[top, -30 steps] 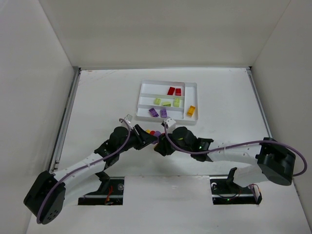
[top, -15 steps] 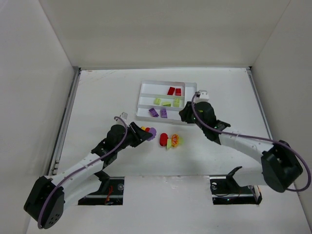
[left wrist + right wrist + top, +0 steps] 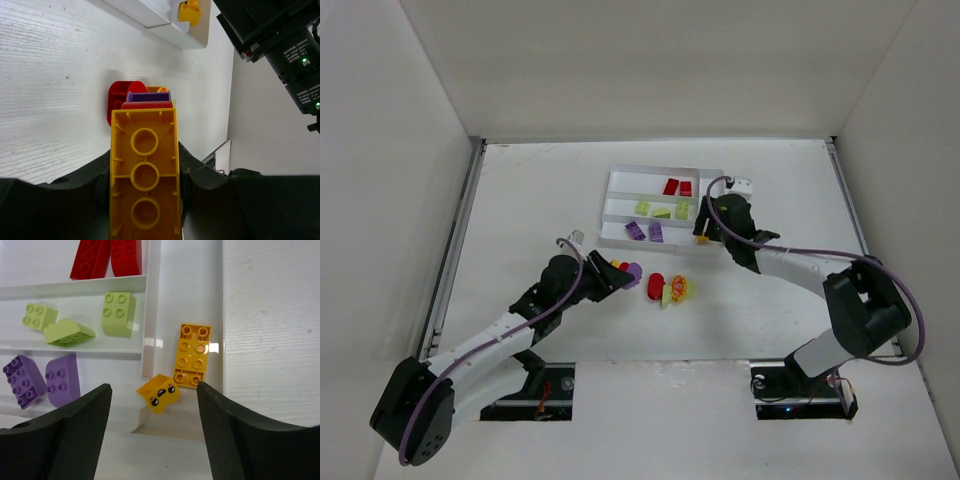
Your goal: Sort the legos into containers by color
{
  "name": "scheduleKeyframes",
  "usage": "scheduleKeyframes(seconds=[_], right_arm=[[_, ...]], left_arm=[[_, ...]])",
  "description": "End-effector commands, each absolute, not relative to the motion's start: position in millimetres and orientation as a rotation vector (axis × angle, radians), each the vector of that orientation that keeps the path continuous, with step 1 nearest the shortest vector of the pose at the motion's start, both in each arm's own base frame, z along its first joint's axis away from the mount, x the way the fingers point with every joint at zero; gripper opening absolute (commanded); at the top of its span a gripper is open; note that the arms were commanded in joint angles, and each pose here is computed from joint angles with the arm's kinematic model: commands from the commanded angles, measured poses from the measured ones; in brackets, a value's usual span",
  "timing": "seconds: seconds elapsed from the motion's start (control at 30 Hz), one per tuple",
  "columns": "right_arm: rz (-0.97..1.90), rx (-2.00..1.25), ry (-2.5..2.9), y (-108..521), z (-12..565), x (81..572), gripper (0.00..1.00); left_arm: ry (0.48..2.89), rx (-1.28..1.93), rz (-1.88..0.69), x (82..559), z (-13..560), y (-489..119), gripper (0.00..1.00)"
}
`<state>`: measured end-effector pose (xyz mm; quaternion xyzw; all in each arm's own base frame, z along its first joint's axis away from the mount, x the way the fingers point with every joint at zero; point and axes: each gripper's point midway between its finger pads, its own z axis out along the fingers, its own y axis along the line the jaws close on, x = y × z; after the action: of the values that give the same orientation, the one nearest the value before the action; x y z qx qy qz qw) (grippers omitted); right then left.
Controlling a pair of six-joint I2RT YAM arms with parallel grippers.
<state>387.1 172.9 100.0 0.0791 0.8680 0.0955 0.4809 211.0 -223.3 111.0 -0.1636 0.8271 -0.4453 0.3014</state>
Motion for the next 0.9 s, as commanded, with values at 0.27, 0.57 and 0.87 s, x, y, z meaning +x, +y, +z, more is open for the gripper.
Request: scheduleKeyframes(seconds=[0.27,0.57,0.87], right_arm=[[0.729,-0.012,1.918,243.6,187.1,297.9,0.78],[1.305,0.138,1.763,294.2,231.6,242.2,0.95],[1.57,0.152,1.682,316.5,250.9,227.9,1.0]], left_arm=[[2.085,-0.401,-1.38,222.3,164.8,-246.2,0.21],[1.903,-0.343,-1.555,216.4,207.9,-253.0,0.21],[1.787,-0.247,-1.677,194.6,239.1,-261.4,0.22]])
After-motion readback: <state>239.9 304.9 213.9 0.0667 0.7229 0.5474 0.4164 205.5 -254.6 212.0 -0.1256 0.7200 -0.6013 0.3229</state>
